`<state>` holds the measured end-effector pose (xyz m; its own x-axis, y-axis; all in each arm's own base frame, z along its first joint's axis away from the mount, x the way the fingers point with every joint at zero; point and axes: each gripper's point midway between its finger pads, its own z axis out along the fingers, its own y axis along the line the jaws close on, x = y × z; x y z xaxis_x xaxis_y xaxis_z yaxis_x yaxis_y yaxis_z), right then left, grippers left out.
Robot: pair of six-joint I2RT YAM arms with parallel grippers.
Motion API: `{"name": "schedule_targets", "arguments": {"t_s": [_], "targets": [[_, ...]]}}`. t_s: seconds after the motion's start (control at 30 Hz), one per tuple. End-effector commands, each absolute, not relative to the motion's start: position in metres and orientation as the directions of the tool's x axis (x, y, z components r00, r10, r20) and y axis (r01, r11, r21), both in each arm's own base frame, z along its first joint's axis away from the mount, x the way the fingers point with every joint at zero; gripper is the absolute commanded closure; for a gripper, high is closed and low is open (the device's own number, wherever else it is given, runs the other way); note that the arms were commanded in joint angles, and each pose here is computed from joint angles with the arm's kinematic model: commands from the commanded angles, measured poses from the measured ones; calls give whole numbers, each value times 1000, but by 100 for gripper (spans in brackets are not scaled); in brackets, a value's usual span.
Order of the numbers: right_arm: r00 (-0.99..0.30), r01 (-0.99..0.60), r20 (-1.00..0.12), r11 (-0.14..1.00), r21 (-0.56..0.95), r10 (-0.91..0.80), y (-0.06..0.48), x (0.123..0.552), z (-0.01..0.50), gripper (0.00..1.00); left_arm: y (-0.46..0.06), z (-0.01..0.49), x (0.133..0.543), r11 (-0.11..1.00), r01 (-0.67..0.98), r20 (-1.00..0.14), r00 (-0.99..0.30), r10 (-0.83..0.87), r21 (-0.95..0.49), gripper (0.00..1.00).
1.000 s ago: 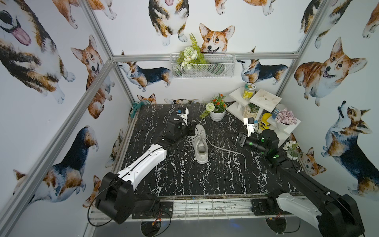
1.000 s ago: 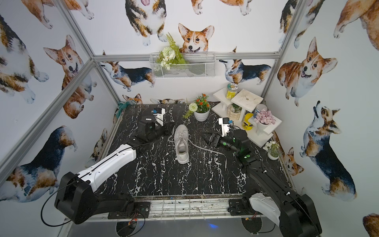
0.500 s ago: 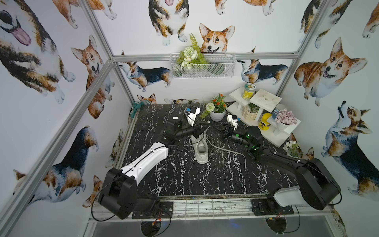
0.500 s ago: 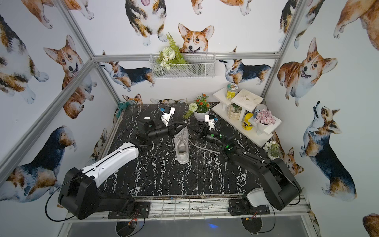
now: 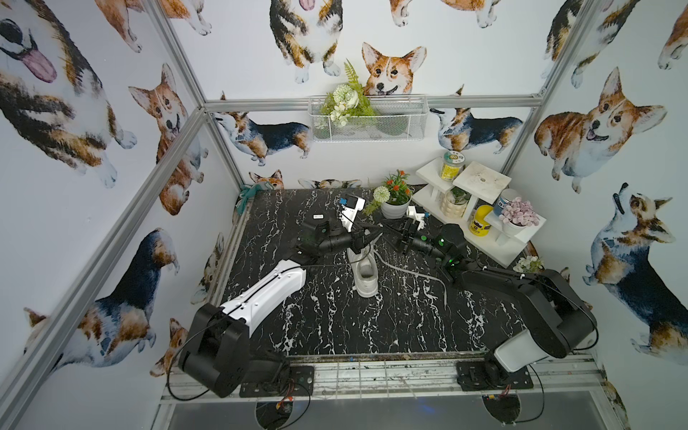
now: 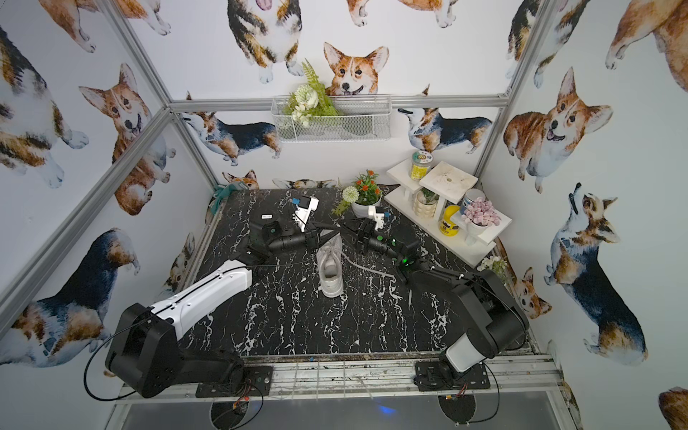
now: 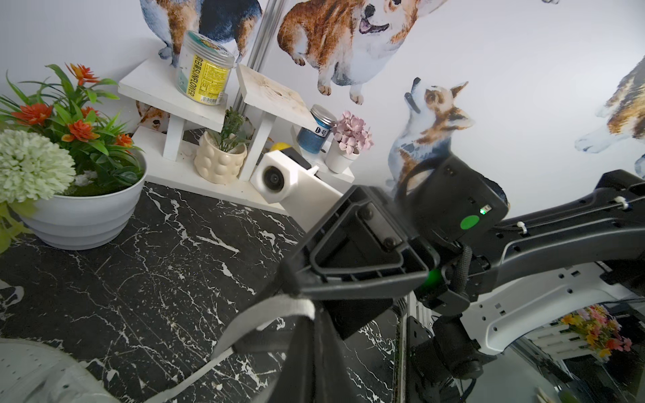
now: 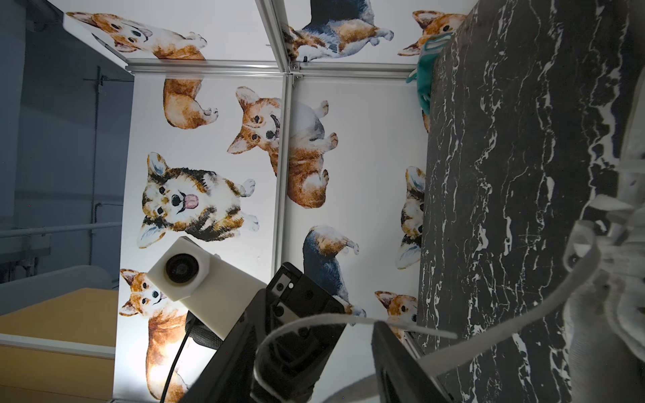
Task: Tie the shoes
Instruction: Cross the shoelace with the shoelace.
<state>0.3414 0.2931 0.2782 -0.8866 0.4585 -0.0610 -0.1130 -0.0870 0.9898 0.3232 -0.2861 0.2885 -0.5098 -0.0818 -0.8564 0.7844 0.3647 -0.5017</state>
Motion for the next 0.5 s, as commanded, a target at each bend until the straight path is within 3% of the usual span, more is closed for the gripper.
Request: {"name": "schedule_targets", "arguments": {"t_s": [0.0,0.27,0.43,0.47], "targets": [[-903,-143,-68,-148,979,425,298,331,295,40,-289,292,322,341,801,-865,-495,-84,-491,100],[-912,-136,-54,-176,975,407,300,329,303,33,-290,293,320,324,810,-867,-494,-73,-489,100],[-914,-126,-48,-171,977,403,302,332,300,36,-292,293,316,301,817,-866,-497,-61,-491,100],[-915,-124,-46,-171,977,401,303,333,300,41,-292,292,315,298,819,-865,-498,-58,-491,100]]}}
